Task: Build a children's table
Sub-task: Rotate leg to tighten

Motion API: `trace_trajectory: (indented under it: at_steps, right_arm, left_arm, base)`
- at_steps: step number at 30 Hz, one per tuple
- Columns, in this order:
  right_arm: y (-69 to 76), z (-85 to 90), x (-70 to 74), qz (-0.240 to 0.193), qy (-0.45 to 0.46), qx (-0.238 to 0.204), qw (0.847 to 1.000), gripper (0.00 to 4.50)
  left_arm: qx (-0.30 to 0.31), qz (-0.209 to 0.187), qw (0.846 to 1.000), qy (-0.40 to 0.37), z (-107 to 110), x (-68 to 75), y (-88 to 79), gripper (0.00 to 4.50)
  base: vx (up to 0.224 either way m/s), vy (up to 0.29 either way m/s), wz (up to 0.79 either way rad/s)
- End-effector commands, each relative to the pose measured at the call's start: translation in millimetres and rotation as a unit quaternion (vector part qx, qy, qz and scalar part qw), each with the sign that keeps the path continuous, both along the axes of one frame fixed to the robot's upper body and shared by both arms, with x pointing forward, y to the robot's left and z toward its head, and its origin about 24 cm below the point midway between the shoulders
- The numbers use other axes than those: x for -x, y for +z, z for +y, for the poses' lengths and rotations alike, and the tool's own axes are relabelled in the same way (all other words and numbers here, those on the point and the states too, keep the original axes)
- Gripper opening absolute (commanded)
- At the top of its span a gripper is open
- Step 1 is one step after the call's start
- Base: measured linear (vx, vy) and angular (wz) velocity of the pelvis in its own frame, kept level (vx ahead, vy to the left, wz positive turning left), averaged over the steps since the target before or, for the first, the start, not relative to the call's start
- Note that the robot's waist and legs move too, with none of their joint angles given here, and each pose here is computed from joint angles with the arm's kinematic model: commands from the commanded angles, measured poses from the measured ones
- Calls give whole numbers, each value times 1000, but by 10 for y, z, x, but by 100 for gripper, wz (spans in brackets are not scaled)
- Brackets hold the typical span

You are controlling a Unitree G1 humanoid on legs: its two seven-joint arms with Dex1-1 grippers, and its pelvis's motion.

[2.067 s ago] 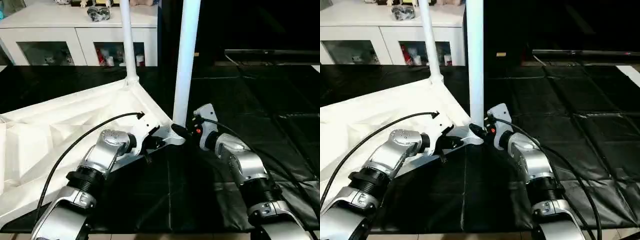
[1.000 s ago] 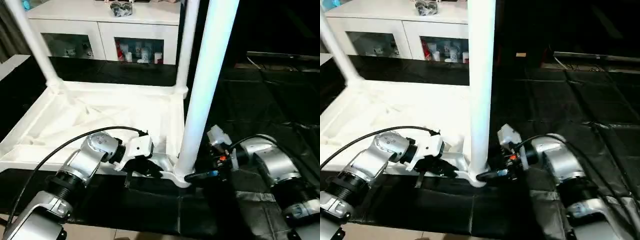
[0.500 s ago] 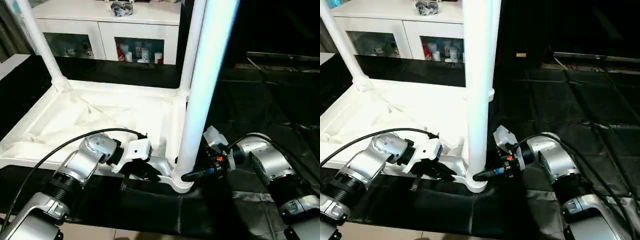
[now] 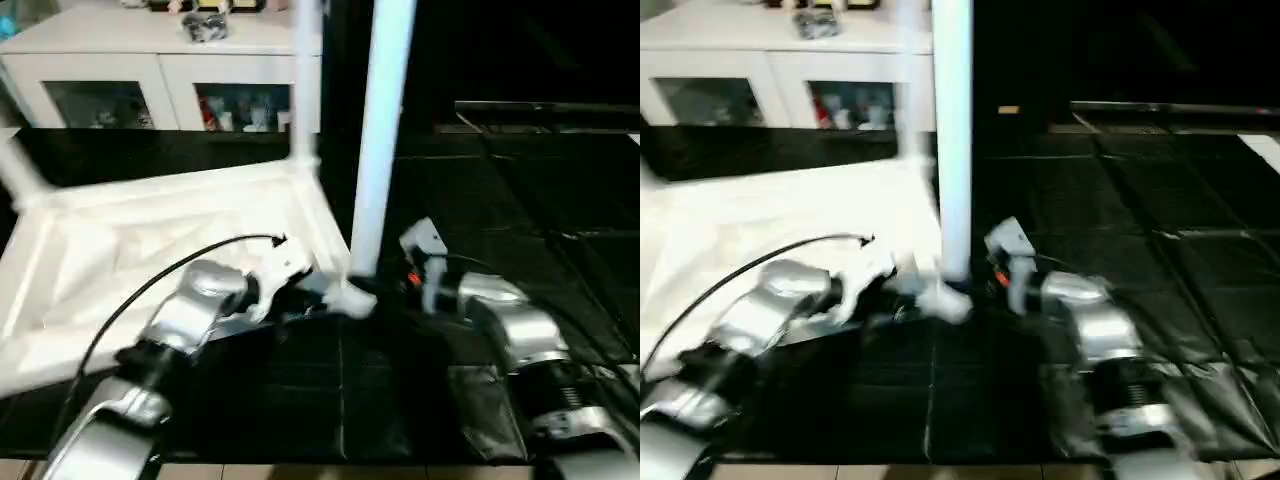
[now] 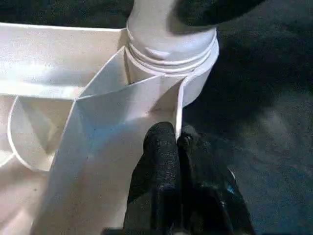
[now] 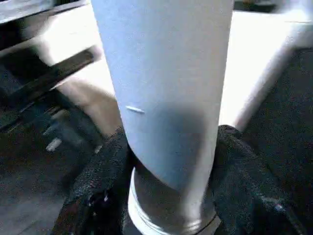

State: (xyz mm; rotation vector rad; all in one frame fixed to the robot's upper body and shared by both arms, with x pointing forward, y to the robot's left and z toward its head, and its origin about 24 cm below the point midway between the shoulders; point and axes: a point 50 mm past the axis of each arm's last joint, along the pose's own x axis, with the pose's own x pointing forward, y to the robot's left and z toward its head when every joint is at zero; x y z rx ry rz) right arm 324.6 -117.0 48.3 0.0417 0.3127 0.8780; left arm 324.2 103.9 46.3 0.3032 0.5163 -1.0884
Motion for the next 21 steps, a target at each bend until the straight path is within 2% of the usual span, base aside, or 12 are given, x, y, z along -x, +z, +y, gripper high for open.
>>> trace_trajectory:
  at_steps: [1, 3, 6, 7, 9, 11, 12, 15, 16, 20, 21]
  right_arm:
    - [-195, 517, 97, 64, 13, -8, 998, 199]
    - [-188, 571, 77, 69, 0, -15, 998, 199]
    - [-106, 668, 46, 62, -7, -51, 997, 199]
    - [-92, 679, 47, 58, -6, -56, 997, 268]
    - [-88, 682, 51, 55, -5, -55, 997, 268]
    - [-99, 640, 68, 42, 2, -42, 998, 289]
    - [-98, 566, 81, 32, 11, -38, 999, 305]
    - [-95, 492, 83, 26, 16, -37, 999, 325]
    - [-89, 385, 78, 17, 23, -31, 999, 350]
    - [-14, 70, 91, -4, 62, -30, 998, 365]
    - [-4, 44, 94, -6, 67, -30, 997, 376]
  left_arm:
    - [38, -21, 999, 29, -363, -62, 109, 0]
    - [42, -23, 998, 42, -397, -78, 121, 0]
    - [42, -27, 998, 48, -449, -84, 139, 0]
    - [41, -27, 998, 47, -449, -81, 138, 0]
    - [41, -28, 998, 45, -445, -77, 135, 0]
    - [40, -33, 998, 44, -405, -70, 129, 0]
    - [38, -32, 998, 47, -350, -65, 114, 0]
    - [33, -31, 998, 43, -303, -59, 100, 0]
    - [23, -31, 999, 33, -243, -48, 85, 0]
    - [2, -37, 999, -24, -90, -4, 69, 0]
    - [0, -38, 999, -31, -78, 0, 70, 0]
  base:
    - [0, 0, 0]
    - [0, 0, 0]
    - [0, 0, 0]
    - [0, 0, 0]
    - [0, 0, 0]
    - [0, 0, 0]
    - [0, 0, 0]
    - [0, 0, 0]
    - [0, 0, 0]
    - [0, 0, 0]
    - [0, 0, 0]
